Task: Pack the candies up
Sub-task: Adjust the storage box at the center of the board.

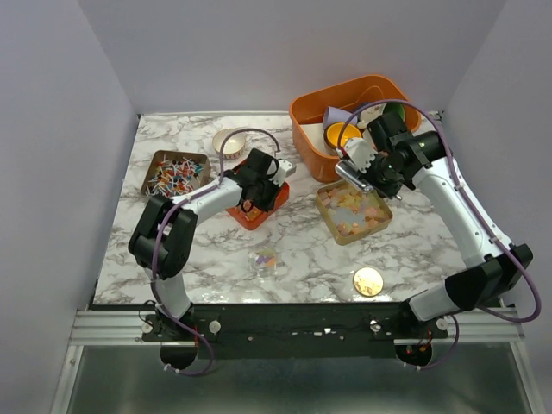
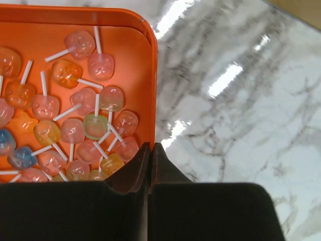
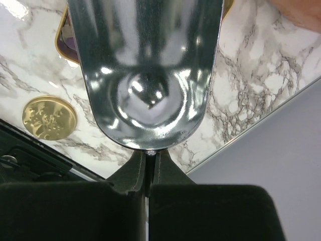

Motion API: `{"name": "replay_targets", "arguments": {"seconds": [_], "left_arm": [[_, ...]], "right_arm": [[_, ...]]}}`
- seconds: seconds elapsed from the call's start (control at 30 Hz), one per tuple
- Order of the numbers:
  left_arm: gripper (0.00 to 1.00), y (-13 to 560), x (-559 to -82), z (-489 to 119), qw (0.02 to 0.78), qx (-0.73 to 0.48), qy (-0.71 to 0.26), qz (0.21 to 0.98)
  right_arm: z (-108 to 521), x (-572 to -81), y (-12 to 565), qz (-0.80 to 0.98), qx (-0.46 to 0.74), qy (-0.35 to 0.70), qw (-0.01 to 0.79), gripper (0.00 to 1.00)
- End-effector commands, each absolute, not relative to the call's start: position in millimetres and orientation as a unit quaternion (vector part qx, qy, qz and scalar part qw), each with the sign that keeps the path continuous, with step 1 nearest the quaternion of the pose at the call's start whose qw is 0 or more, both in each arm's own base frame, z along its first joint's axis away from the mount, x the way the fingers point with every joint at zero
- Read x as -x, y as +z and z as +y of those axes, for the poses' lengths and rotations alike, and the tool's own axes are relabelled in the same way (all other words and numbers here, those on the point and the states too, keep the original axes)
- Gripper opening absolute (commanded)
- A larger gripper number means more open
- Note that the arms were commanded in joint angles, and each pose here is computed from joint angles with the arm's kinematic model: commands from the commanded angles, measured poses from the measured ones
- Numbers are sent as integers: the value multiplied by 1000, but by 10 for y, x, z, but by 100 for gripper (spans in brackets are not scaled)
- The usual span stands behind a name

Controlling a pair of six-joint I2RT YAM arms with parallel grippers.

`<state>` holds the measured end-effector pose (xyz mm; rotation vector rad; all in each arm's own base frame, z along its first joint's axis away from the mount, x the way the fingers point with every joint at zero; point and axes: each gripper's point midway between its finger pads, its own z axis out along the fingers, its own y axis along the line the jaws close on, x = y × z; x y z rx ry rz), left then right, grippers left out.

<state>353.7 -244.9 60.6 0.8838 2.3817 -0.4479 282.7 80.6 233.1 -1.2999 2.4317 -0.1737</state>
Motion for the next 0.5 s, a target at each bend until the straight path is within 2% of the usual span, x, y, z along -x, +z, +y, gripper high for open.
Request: {"name": "replay_targets", "arguments": {"seconds": [0.0, 0.27, 0.47], "left_arm": [[6, 609, -2957, -2602, 238, -412, -187, 860], [4, 760, -2361, -2887, 201, -524, -232, 794], [4, 700, -2149, -2940, 193, -603, -224, 741]], "right_arm": [[849, -2803, 2401, 864, 469, -44, 177, 1], [921, -2857, 2403, 863, 473, -31, 174, 1], [940, -2889, 2397, 861, 478, -28, 170, 1]]}}
